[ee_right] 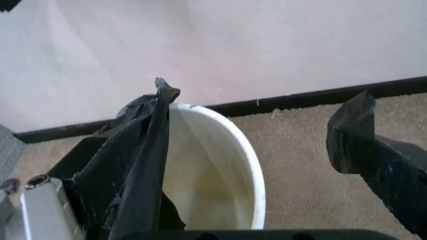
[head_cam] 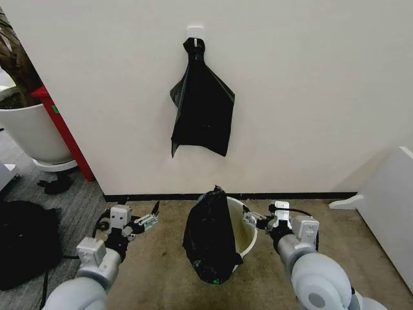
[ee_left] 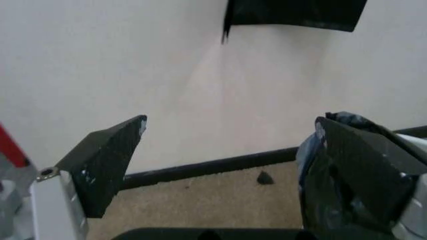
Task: Place the garbage bag over the trash bin.
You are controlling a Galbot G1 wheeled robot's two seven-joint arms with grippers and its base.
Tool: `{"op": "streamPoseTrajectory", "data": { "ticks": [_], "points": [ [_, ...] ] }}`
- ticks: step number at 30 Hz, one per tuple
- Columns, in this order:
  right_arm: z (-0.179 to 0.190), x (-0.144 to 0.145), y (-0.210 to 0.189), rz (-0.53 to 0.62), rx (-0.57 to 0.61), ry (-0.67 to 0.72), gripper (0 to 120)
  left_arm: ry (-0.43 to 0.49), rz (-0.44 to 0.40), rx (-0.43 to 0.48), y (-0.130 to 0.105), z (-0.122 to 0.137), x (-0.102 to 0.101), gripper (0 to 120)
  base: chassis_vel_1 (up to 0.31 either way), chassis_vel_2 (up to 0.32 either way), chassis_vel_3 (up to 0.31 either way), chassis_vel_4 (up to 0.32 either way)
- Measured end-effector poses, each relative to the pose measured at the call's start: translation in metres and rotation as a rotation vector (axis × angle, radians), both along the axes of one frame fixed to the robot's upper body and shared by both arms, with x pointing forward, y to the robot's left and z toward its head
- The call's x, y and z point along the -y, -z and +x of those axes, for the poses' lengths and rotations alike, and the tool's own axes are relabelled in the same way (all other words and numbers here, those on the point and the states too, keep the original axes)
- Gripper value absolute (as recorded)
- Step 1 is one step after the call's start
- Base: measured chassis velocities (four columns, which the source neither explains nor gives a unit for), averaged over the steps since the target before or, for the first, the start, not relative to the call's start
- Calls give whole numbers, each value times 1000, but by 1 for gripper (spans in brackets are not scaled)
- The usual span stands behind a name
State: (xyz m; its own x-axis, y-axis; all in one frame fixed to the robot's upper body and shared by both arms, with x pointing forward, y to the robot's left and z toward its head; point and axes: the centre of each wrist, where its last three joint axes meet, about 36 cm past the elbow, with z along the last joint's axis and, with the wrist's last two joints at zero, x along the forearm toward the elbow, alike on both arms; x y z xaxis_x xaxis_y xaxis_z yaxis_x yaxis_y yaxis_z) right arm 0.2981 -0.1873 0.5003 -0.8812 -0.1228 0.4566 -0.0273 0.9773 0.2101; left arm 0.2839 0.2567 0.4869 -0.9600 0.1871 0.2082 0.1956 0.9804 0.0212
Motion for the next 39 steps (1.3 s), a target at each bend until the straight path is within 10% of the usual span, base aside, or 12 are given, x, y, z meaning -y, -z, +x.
{"op": "streamPoseTrajectory", "data": {
  "ticks": [25, 39],
  "points": [
    [-9, -4, 15, 46, -77, 105, 100, -50, 33, -438, -37, 77, 91, 100, 0, 0, 0, 0],
    [-5, -6, 25, 50, -117, 117, 100, -83, 89, -580, -6, 87, 125, 100, 0, 0, 0, 0]
  ]
}}
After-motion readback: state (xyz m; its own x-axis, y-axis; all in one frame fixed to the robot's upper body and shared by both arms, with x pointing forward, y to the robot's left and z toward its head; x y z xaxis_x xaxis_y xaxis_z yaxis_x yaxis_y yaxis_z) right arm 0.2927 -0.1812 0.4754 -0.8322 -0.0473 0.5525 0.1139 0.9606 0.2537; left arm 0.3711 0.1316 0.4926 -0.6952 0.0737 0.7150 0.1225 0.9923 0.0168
